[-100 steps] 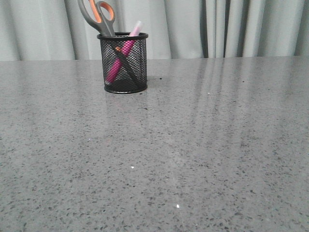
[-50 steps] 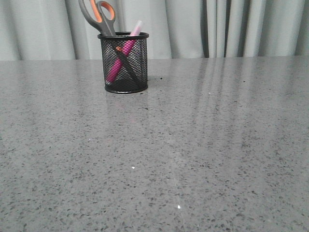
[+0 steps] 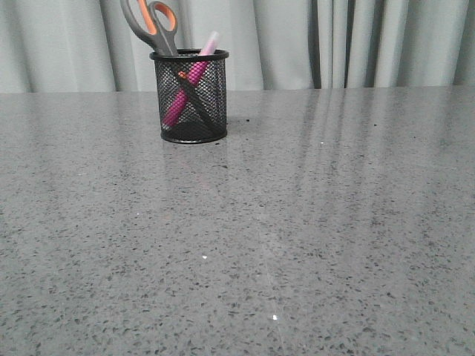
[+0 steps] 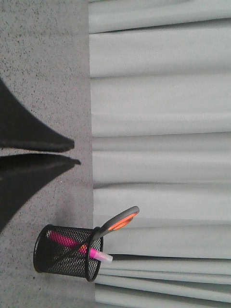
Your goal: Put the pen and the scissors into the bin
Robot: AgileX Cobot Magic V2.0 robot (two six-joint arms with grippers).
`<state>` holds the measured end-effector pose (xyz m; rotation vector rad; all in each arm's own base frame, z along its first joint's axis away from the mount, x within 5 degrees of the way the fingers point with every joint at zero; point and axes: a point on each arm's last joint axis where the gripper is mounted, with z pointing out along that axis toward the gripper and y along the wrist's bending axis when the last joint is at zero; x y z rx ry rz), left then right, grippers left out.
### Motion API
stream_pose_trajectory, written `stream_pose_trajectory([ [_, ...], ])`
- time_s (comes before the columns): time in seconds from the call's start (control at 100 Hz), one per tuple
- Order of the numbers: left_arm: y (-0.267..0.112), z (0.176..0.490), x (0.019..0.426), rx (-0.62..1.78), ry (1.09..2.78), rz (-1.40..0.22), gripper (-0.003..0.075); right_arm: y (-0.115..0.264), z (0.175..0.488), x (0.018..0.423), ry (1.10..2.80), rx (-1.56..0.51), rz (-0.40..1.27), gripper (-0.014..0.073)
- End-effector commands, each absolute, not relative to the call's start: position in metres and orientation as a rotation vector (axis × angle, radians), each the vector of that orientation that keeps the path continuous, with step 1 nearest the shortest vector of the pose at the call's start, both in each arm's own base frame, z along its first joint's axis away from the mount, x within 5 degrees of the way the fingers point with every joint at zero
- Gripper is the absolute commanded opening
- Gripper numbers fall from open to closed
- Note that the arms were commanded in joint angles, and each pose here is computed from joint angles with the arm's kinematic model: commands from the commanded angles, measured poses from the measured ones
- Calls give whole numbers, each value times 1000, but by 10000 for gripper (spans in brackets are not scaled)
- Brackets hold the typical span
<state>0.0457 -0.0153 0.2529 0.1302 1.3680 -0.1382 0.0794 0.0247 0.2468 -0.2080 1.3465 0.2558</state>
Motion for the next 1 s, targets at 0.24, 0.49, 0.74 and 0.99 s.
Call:
stream_pose_trajectory([
  [0.24,-13,261,44,89,1345,-142,-19,23,261,79,1258,-190,239,-69],
  [0.49,-9,258,45,97,1383,-53,-19,23,261,79,1258,-190,239,-69],
  [0.74,-1,249,49,22,1415,-4,-19,23,261,79,1258,-190,239,-69],
  [0.99,-2,219,53,36,1404,-25,-19,23,261,79,1258,-190,239,-69],
])
